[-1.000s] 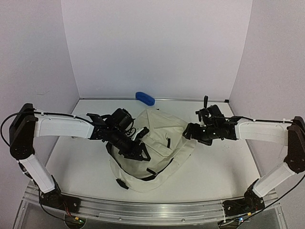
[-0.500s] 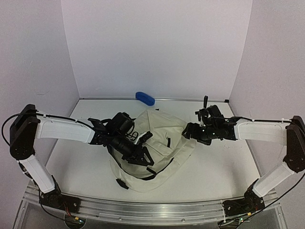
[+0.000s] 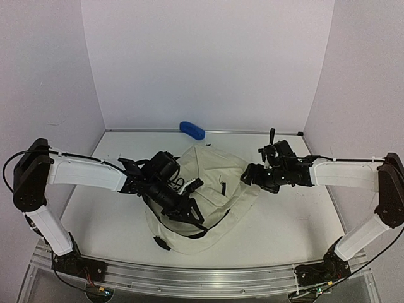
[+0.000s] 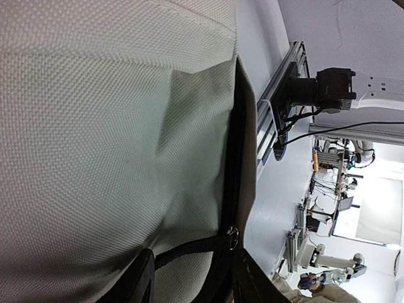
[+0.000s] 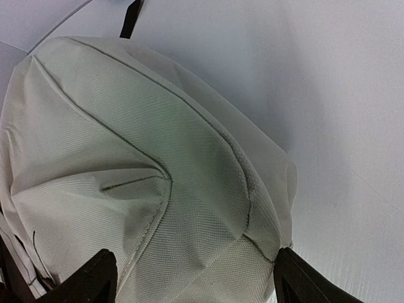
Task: Pack the student bag
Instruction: Zip the student bag at the center of the board.
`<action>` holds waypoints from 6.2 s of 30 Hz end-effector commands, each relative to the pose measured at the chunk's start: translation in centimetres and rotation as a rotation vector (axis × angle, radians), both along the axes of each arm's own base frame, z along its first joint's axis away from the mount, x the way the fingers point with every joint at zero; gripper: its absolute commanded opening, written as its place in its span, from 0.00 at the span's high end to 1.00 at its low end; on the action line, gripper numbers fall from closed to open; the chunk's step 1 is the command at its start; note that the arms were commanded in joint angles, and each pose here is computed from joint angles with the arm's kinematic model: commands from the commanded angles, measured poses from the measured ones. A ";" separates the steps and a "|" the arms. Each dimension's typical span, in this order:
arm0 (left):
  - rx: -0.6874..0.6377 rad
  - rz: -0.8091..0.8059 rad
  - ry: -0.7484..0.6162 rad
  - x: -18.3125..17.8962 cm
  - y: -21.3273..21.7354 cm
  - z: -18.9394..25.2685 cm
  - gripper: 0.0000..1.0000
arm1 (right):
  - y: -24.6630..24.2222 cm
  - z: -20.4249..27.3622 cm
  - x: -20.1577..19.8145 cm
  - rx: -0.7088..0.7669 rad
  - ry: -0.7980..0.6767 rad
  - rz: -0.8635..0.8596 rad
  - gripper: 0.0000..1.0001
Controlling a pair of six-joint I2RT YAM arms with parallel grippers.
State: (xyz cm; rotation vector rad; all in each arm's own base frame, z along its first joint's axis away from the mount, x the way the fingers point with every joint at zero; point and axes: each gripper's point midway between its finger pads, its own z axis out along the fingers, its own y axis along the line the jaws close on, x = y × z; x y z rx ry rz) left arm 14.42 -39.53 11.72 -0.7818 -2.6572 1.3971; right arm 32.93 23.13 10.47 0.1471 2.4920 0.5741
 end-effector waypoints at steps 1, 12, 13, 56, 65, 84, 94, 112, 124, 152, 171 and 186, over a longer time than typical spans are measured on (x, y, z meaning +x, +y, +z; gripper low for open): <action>-0.034 -0.018 0.030 -0.6 -0.6 0.1 0.59 | 0.2 0.0 0.4 0.018 -0.008 -0.012 0.16; 0.081 0.003 0.022 -0.6 -0.1 -2.3 0.62 | 0.2 0.0 0.4 0.022 -0.008 -0.012 0.16; 0.100 0.002 0.021 -0.7 0.1 -2.7 0.62 | 0.2 0.0 0.4 0.023 -0.008 -0.012 0.16; -0.026 0.122 0.029 2.0 -3.7 -2.4 0.93 | 0.5 -0.3 0.3 0.038 -0.002 -0.006 0.46; -0.017 0.176 -0.008 2.9 -3.4 -1.6 1.00 | 0.2 -0.3 0.8 0.022 -0.015 -0.033 0.83; 0.059 0.471 -0.156 5.0 2.9 1.7 1.00 | -4.7 -0.1 2.5 -0.050 -0.085 -0.311 1.00; 0.128 0.561 -0.217 5.5 5.9 3.3 1.00 | -8.9 0.5 2.9 -0.077 -0.156 -0.558 1.00; 0.241 0.760 -0.287 7.7 12.4 4.0 1.00 | -11.9 0.5 4.4 -0.099 -0.159 -0.641 1.00; 0.102 0.799 -0.382 12.2 13.5 6.9 1.00 | -9.6 3.2 4.9 -0.028 -0.236 -0.466 0.98; 0.022 0.794 -0.383 12.8 12.5 8.5 1.00 | 18.6 11.6 -5.9 -0.074 -0.594 0.720 0.37; 0.038 0.797 -0.377 13.7 12.5 8.7 1.00 | 25.3 4.5 -6.3 -0.348 -0.618 0.917 0.63; 0.064 0.822 -0.410 14.5 13.5 8.7 1.00 | 25.0 3.7 -6.0 -0.390 -0.616 0.892 1.00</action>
